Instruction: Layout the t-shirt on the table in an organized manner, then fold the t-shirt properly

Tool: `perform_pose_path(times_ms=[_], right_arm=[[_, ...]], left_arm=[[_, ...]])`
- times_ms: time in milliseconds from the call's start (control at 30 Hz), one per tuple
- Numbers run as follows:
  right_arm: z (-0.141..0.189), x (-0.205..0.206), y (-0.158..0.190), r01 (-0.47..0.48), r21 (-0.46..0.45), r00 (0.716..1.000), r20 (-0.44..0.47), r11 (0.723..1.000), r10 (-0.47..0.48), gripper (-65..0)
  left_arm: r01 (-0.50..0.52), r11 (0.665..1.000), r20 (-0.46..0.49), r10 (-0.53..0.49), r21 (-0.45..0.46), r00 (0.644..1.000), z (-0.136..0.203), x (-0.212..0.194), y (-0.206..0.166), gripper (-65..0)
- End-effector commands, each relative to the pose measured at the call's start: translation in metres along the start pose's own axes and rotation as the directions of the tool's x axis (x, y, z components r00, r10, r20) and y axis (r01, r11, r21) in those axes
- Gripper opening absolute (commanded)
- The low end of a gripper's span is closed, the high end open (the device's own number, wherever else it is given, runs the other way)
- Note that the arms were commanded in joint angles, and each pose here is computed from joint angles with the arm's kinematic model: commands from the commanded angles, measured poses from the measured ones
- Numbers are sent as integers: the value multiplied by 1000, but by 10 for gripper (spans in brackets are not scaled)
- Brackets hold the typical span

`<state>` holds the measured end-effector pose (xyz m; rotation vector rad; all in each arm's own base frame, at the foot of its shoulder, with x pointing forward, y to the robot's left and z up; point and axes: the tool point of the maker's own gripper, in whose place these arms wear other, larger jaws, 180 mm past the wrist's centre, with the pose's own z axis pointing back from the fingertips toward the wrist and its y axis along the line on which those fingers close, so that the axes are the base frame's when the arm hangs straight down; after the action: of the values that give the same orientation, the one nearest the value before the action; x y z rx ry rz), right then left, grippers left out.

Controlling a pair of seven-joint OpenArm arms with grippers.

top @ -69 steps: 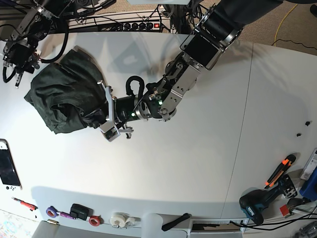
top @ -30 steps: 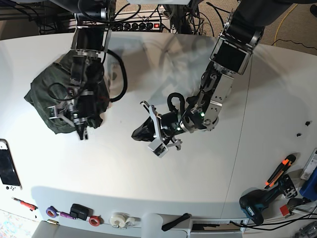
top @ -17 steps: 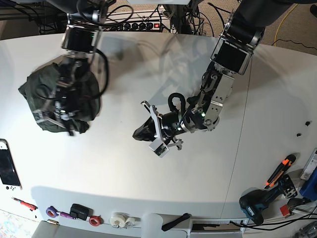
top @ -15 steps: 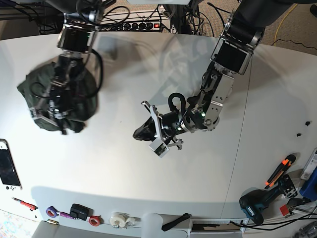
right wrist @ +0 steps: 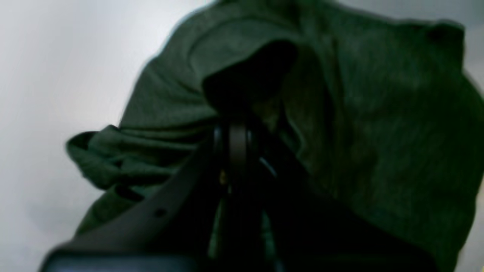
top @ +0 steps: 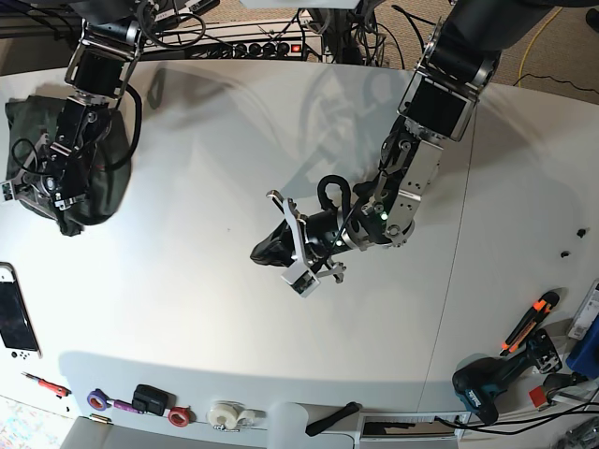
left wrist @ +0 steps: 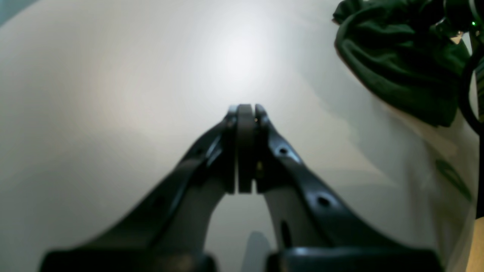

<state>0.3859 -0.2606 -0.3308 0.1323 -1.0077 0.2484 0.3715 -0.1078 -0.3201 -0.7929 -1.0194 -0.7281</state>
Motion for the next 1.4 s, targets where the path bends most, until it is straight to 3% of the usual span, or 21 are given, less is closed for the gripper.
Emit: perform_pose_path(times_ms=[0,300,433,600,933,1133,1367], right_arm=[[5,28,-14,-36,-35,997,62,999,38,-650],[6,108,-16,-6,6,975,223,1000,5,-650],[15,128,-9,-43,12,966,257,999,38,-650],[42,143,9,-161,-31,949,271,987,163,-650],[88,105,36,-260,-69,936,226,963,269,-650],[151,82,26,-224,-145,945,209,964,251,-650],[228,51,3,-222,-303,960,97,927,262,-650]], left_arm=[[21,1000,79,-20,-12,997,0,29,-1,-650],[22,1000,86,-21,-12,996,0,30,0,-650],[22,1000,87,-21,-12,996,0,30,0,-650],[104,988,246,-73,-116,966,19,54,-16,-650],[227,968,284,-188,-111,940,72,48,-49,-650],[266,953,267,-220,-147,938,110,27,-95,-650],[191,977,259,-161,-95,952,154,10,-118,-650]])
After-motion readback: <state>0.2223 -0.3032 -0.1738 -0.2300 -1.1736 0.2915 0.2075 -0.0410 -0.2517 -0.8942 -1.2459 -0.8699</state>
